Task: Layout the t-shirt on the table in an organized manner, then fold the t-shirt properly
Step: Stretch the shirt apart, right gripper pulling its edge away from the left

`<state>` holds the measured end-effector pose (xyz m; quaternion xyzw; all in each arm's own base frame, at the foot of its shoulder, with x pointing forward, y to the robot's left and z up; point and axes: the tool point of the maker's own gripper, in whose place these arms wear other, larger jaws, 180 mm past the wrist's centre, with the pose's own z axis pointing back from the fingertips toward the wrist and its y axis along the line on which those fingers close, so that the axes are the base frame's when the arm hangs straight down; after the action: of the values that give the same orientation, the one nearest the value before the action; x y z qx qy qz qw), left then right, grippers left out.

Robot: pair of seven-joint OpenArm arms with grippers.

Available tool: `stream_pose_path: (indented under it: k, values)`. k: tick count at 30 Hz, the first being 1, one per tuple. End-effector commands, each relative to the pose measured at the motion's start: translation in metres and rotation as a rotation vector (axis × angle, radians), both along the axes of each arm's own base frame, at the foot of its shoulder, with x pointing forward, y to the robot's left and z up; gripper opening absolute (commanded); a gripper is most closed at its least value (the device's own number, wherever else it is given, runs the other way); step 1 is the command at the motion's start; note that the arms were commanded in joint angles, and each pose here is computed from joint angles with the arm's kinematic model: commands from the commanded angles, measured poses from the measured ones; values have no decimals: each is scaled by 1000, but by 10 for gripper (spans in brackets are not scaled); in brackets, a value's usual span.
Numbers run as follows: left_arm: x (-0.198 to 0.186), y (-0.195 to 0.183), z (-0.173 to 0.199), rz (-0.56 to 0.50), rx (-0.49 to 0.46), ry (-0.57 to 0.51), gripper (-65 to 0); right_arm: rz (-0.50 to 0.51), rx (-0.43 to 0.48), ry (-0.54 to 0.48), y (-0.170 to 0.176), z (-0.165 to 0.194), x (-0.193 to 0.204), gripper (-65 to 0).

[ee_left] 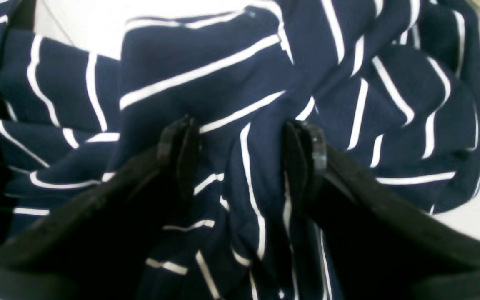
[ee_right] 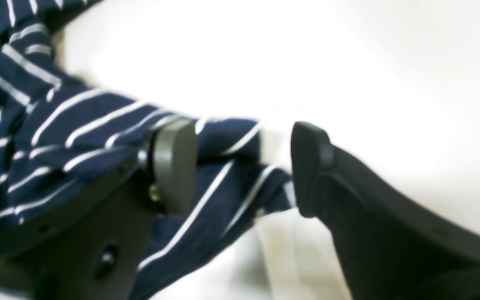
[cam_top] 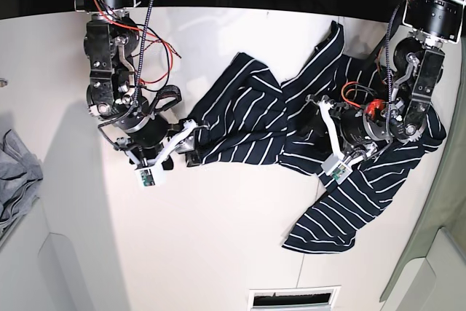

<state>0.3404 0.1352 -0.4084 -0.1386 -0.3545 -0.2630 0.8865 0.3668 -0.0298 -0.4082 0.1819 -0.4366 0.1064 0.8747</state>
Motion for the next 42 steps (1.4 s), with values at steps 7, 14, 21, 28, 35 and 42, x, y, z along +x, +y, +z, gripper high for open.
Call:
stream_pose_path:
  k: [7,14,21,28,35,42]
  values:
    - [12,-16,6,-10,-12,-55,-331,3,32,2,6,-3,4,-294]
    - [14,-2,11,-29,32,-81,-650,24,46,62,17,-32,-10,-295]
    - [-2,-9,75,-224,-30,-134,-650,92,57,66,44,-46,-23,-449]
    - [-17,-4,119,-335,-16,-175,-650,201,-119,-82,48,-28,2,-650]
    - [-38,-2,142,-408,-15,-148,-650,198,-266,-214,12,16,62,-650]
    - [-78,1,122,-453,-1,-33,-650,61,-300,-345,-33,83,124,-650]
